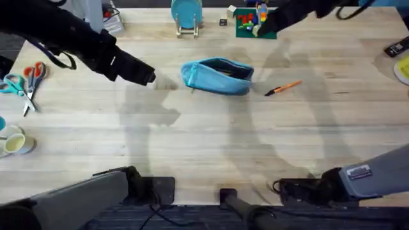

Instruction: Unzip the bag, pick up the pens from the table one at a time and place them inside, then zip the bag closed.

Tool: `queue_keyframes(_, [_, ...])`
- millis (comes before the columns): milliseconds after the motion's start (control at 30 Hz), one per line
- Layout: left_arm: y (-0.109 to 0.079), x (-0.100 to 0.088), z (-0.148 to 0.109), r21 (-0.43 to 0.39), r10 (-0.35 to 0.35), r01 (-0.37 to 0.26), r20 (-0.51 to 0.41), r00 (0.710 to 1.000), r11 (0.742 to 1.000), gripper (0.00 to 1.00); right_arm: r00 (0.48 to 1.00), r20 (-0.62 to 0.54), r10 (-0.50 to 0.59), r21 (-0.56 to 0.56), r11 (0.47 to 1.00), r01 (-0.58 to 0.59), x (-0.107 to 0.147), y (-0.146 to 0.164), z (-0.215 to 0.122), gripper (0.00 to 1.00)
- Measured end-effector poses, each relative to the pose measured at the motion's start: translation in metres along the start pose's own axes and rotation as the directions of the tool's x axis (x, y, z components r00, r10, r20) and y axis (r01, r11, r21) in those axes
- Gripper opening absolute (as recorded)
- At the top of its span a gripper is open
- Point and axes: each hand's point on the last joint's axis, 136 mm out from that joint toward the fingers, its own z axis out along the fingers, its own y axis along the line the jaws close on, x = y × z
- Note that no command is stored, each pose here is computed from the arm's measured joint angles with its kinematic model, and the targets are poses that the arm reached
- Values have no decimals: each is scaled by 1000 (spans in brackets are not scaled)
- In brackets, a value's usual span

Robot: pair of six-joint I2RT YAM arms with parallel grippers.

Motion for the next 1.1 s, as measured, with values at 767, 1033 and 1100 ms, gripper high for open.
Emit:
queue_keyframes(767, [0,0,0,0,0,0,0,1000,1000,995,631,133,764,524,486,-699,69,-40,-70,998])
queue_keyframes(1033, [0,0,0,0,0,0,0,1000,1000,995,383,292,876,507,198,-839,80,-41,-76,997])
queue_keyframes(1100, [0,0,0,0,0,0,0,1000,1000,995,346,312,885,499,157,-852,82,-41,-76,997])
